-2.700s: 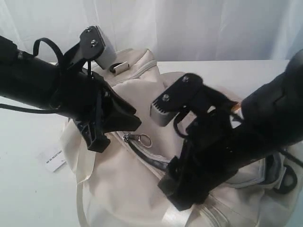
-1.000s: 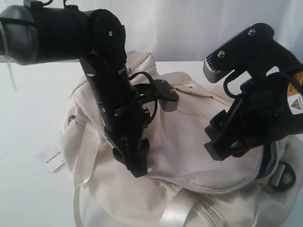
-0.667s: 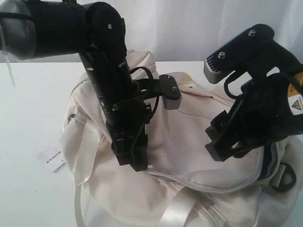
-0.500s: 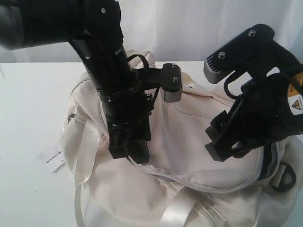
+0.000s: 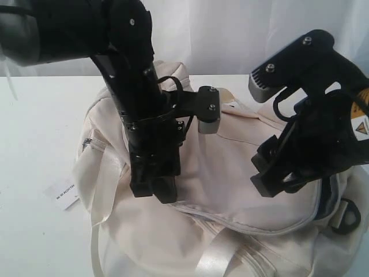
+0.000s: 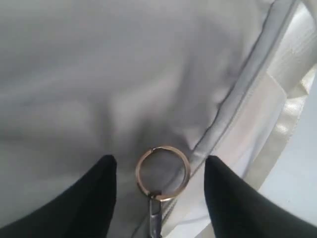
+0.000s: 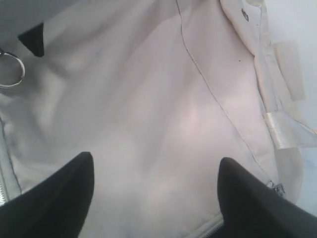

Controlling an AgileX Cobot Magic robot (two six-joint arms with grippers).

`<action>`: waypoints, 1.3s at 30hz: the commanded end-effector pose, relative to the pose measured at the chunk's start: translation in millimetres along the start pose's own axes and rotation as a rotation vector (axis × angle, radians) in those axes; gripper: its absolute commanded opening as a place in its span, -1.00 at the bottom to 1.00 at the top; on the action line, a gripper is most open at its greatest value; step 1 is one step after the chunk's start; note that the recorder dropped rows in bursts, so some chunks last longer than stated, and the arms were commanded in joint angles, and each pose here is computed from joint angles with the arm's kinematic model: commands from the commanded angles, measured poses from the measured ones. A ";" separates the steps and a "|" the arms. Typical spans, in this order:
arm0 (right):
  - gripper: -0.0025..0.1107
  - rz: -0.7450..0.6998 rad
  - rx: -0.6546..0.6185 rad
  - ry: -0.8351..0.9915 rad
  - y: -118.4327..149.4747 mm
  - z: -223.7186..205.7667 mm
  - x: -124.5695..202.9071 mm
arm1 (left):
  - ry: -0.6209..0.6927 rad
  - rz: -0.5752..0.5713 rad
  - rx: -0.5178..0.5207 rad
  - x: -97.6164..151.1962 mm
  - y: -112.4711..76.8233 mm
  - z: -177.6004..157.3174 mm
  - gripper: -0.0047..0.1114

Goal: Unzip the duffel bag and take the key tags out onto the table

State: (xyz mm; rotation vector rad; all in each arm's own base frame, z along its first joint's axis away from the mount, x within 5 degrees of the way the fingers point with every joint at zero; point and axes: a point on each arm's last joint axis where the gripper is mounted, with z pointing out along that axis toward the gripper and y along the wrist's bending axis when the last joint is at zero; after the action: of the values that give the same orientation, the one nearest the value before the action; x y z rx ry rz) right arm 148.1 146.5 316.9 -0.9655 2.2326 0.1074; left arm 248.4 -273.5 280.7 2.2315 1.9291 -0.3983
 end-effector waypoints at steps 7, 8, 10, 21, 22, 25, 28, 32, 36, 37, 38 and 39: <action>0.20 0.003 0.014 0.000 -2.1 -2.0 1.4 | 0.036 -0.012 0.058 1.1 1.7 14.1 0.19; 0.20 0.003 0.014 0.001 -2.1 -2.0 1.6 | 0.042 -0.013 0.067 1.6 1.8 15.7 0.19; 0.20 0.003 0.014 0.001 -2.1 -2.0 1.6 | 0.059 -0.021 0.094 3.0 1.6 19.6 0.19; 0.20 0.001 0.016 0.001 -2.3 -2.0 1.5 | 0.120 -0.046 0.180 7.8 -1.1 28.1 -0.15; 0.20 0.001 0.016 0.001 -2.3 -2.0 1.5 | 0.120 -0.046 0.181 7.9 -1.2 28.0 -0.19; 0.20 0.001 0.016 0.001 -2.3 -2.0 1.5 | 0.116 -0.048 0.183 7.5 -1.5 28.0 -0.34; 0.20 0.001 0.016 0.001 -2.3 -2.0 1.5 | 0.114 -0.048 0.184 7.3 -1.6 28.0 -0.51; 0.20 -0.003 0.022 -0.001 -2.8 -2.0 1.4 | 0.113 -0.049 0.185 7.2 -1.6 28.0 -0.75; 0.20 -0.003 0.021 -0.004 -2.6 -1.5 0.9 | 0.093 -0.040 0.162 5.3 -4.8 17.0 -0.92; 0.20 -0.004 0.021 -0.002 -2.5 -1.0 0.9 | 0.082 -0.035 0.148 3.8 -5.4 11.6 -0.92; 0.20 -0.004 0.021 -0.002 -2.5 -1.1 0.9 | 0.072 -0.030 0.135 2.4 -6.0 6.5 -0.92; 0.20 -0.004 0.021 -0.002 -2.5 -1.1 0.9 | 0.059 -0.025 0.121 0.4 -6.5 1.0 -0.92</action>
State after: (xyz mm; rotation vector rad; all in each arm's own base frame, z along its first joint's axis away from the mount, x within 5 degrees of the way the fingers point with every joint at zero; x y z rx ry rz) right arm 148.6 145.3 316.8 -0.9681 2.2321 0.0878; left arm 252.6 -277.2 259.9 2.2874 2.0138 -0.4187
